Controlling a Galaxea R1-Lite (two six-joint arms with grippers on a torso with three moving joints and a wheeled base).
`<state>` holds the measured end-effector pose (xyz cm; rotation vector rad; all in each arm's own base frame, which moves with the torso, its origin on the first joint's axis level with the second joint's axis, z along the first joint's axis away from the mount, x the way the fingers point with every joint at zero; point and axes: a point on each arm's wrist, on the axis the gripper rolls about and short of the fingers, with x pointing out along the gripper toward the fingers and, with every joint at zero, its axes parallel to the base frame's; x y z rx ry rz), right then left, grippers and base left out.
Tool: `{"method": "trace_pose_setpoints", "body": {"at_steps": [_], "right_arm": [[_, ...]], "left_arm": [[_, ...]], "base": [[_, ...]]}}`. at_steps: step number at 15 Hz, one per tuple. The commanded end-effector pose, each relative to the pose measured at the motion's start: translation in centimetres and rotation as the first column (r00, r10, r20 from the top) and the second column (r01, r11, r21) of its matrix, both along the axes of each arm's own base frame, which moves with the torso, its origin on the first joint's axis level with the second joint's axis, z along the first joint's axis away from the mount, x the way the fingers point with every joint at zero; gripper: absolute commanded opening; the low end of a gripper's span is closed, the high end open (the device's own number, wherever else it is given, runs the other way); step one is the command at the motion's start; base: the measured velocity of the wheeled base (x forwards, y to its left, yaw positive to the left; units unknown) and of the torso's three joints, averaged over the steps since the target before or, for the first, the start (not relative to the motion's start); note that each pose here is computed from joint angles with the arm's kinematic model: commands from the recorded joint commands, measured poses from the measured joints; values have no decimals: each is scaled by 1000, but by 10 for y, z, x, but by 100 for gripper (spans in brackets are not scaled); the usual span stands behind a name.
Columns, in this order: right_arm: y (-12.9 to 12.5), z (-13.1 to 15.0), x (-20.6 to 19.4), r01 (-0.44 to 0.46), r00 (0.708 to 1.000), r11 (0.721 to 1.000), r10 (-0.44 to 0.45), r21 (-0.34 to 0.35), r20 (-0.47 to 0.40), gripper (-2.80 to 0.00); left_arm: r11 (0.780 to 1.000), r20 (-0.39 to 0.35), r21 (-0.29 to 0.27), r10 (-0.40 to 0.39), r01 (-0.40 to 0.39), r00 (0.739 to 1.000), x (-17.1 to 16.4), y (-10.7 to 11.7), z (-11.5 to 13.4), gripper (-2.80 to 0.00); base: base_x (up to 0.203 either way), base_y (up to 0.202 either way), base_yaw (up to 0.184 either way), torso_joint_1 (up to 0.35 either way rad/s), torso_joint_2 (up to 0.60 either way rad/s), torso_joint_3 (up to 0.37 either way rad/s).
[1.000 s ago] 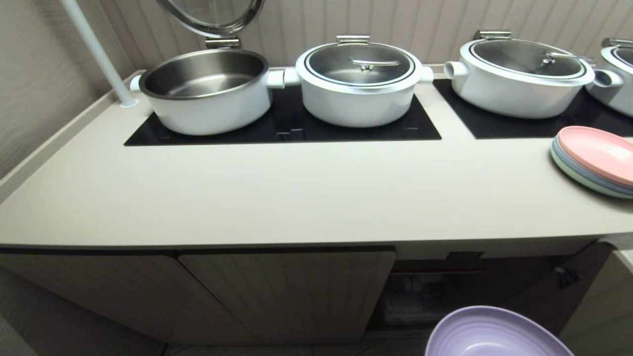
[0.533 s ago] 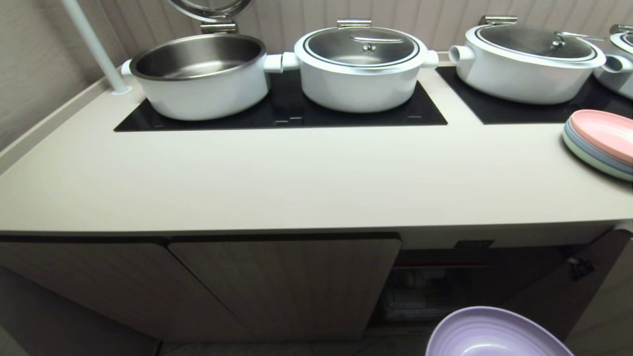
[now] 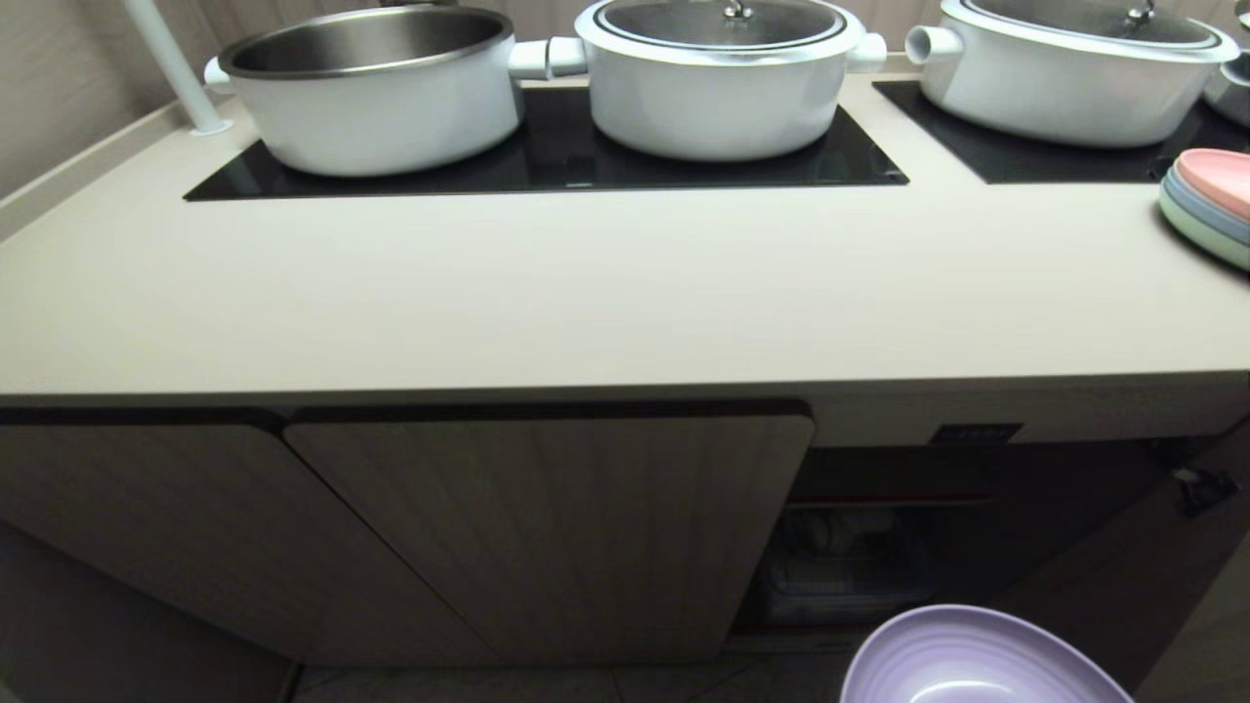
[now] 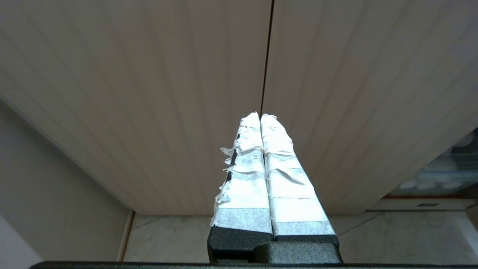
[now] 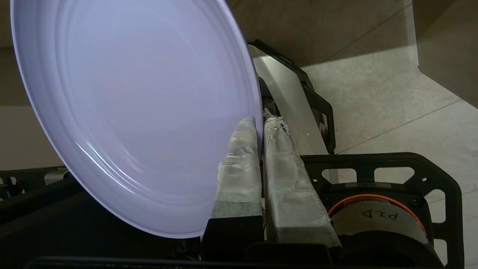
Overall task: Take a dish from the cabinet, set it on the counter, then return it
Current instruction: Put it back into the cabinet
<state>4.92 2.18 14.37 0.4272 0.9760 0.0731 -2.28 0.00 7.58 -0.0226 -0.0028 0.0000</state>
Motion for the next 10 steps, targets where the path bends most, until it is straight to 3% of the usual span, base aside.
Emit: {"method": "trace_pose_setpoints", "body": {"at_steps": [1, 10], "right_arm": [[0, -1, 0, 3, 1000, 1000, -3, 0, -6, -280], [0, -1, 0, 4, 1000, 1000, -4, -1, -6, -280]], "left_arm": [[1000, 0, 0, 0, 0, 1000, 0, 0, 0, -280], [1000, 0, 0, 0, 0, 1000, 0, 0, 0, -280]], "base": [[0, 0, 0, -232, 530, 291], [0, 0, 0, -211, 499, 283]]}}
